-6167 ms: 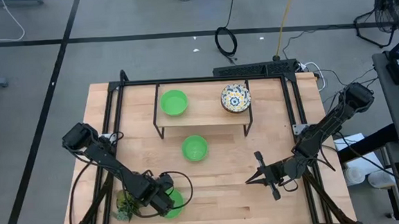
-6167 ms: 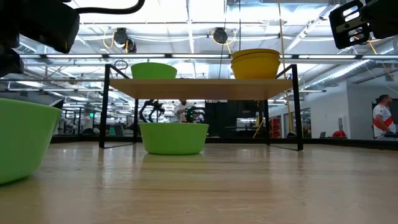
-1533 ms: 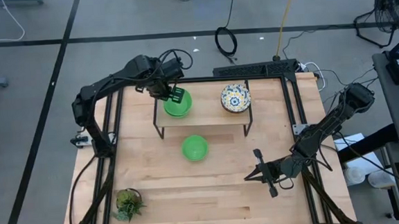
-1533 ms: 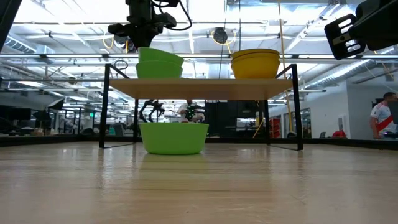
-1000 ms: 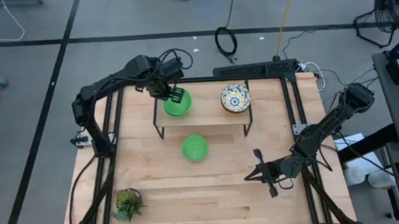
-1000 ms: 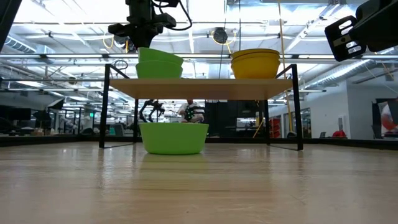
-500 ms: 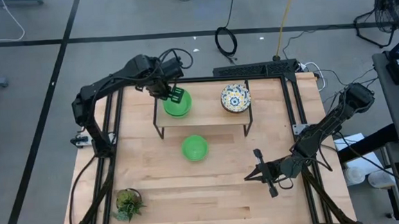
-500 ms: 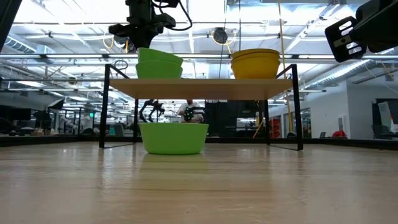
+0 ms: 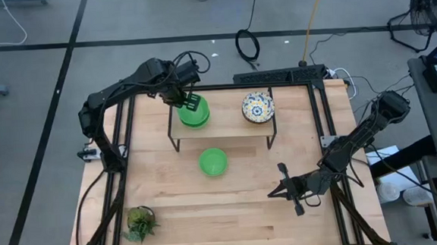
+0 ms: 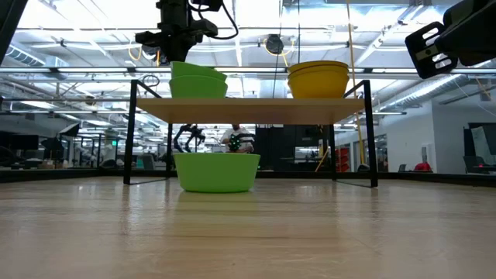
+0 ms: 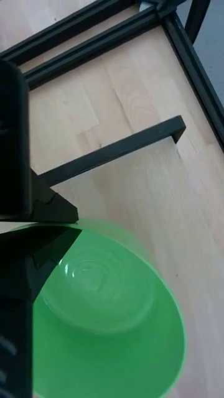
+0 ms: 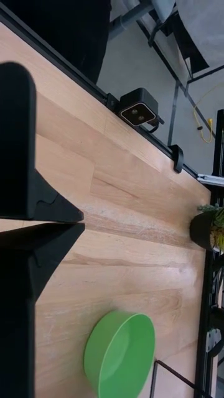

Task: Pick & Place Mini bowls
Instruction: Stack the bottom green bowl on top of the green bowl on the shelf, then stack the green bowl on top of the green bowl on the shelf

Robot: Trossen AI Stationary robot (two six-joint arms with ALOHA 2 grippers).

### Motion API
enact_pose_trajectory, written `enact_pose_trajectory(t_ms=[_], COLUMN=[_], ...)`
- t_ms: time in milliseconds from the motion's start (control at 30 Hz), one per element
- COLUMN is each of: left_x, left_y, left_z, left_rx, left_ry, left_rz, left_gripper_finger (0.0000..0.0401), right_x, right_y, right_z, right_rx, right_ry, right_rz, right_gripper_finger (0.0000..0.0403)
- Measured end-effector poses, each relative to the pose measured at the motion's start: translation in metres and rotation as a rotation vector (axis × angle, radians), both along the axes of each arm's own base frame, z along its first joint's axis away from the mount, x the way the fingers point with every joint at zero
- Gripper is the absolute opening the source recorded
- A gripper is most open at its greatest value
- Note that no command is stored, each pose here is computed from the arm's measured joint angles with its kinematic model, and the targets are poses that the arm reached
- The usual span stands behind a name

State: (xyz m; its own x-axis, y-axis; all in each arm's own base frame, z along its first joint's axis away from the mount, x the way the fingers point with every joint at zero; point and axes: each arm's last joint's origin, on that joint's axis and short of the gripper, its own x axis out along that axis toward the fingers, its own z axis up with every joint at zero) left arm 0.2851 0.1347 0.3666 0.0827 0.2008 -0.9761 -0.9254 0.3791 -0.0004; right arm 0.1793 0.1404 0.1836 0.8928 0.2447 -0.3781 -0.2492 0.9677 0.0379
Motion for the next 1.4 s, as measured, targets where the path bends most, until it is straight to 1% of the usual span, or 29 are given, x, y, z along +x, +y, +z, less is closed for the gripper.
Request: enact_pose_trajectory(t_ms=[100, 233, 367, 533, 633, 733, 967, 1100, 1233, 1400], left_x=[-0.001, -0.001, 0.001, 0.002, 0.003, 0.004, 0.003, -0.003, -0.017, -0.033], left_y=[0.002, 0.001, -0.001, -0.004, -0.006, -0.008, -0.007, -0.004, -0.011, -0.045], left_z=[0.0, 0.0, 0.0, 0.0, 0.0, 0.0, 0.0, 0.004, 0.023, 0.052], left_rx=[-0.002, -0.017, -0.015, -0.011, -0.011, -0.011, -0.01, 0.001, 0.033, 0.096], left_ry=[-0.001, -0.006, -0.005, 0.005, 0.005, 0.005, 0.006, -0.005, -0.066, -0.204], left_rz=[0.009, -0.009, -0.021, -0.079, -0.091, -0.093, -0.093, -0.087, -0.104, -0.21], left_gripper_finger=[0.0004, 0.0003, 0.0013, 0.0006, 0.0006, 0.003, 0.0125, 0.0167, 0.0187, 0.019], right_x=[0.0, 0.0, 0.0, 0.0, 0.0, 0.0, 0.0, 0.0, 0.0, 0.0], right_y=[0.0, 0.0, 0.0, 0.0, 0.0, 0.0, 0.0, 0.0, 0.0, 0.0], right_z=[0.0, 0.0, 0.0, 0.0, 0.0, 0.0, 0.0, 0.0, 0.0, 0.0], right_rx=[0.0, 0.0, 0.0, 0.003, 0.003, 0.003, 0.003, 0.003, 0.002, -0.001], right_ry=[0.0, 0.0, 0.0, 0.001, 0.001, 0.001, 0.001, 0.001, 0.001, 0.0], right_rz=[0.0, 0.0, 0.0, -0.001, -0.001, -0.001, -0.001, -0.001, -0.002, -0.001], right_gripper_finger=[0.0001, 0.0001, 0.0001, 0.0001, 0.0001, 0.0001, 0.0001, 0.0001, 0.0001, 0.0001])
